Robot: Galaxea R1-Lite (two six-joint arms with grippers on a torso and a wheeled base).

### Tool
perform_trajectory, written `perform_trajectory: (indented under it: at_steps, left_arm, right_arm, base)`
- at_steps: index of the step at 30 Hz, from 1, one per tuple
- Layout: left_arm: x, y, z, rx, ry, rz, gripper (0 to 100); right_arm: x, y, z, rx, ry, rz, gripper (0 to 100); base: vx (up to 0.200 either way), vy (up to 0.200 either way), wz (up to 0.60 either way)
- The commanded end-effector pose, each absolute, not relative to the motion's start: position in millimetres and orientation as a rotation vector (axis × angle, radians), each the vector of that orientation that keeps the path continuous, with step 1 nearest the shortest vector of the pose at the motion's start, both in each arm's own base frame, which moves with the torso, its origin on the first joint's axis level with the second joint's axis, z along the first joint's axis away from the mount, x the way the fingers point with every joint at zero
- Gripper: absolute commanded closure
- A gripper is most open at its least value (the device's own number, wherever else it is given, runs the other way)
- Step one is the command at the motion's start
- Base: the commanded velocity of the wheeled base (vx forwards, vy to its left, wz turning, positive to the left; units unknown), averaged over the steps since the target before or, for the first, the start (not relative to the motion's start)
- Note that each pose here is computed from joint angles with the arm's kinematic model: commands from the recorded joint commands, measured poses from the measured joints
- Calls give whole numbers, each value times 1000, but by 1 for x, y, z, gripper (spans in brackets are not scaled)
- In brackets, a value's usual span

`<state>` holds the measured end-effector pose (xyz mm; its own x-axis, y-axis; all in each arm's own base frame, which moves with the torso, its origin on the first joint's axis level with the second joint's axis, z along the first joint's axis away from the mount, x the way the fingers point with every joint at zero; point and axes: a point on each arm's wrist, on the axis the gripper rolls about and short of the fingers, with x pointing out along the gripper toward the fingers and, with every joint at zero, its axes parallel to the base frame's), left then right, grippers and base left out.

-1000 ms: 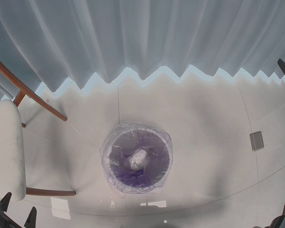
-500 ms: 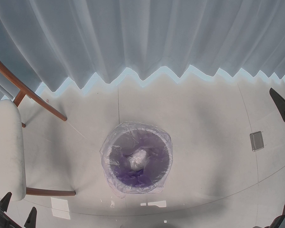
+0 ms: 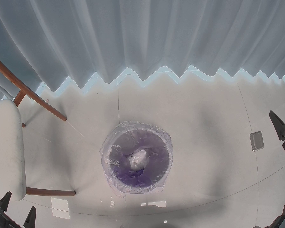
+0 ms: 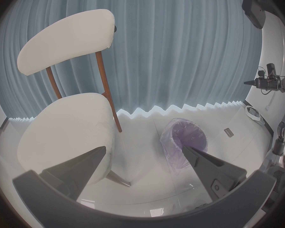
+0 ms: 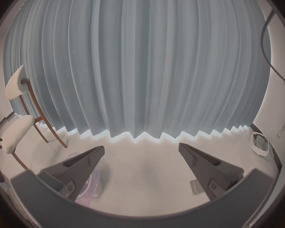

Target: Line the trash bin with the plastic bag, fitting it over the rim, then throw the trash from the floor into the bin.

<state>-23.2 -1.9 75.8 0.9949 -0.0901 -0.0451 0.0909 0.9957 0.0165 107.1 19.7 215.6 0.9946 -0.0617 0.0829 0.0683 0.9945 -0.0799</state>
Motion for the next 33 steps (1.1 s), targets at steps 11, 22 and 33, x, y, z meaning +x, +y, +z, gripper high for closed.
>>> perform_trajectory:
  at_steps: [11,22,33]
  left_arm:
    - [-23,-2,71,5,44,-77,0]
    - [-23,-2,71,3,44,-75,0]
    - [-23,-2,71,3,44,-74,0]
  right_arm:
    - [32,-7,183,-51,-239,-327,0]
    - [0,-3,135,-74,-189,-193,0]
    - [-15,0,84,-43,33,-114,0]
  base:
    - [0,0,0]
    - [0,0,0]
    - [0,0,0]
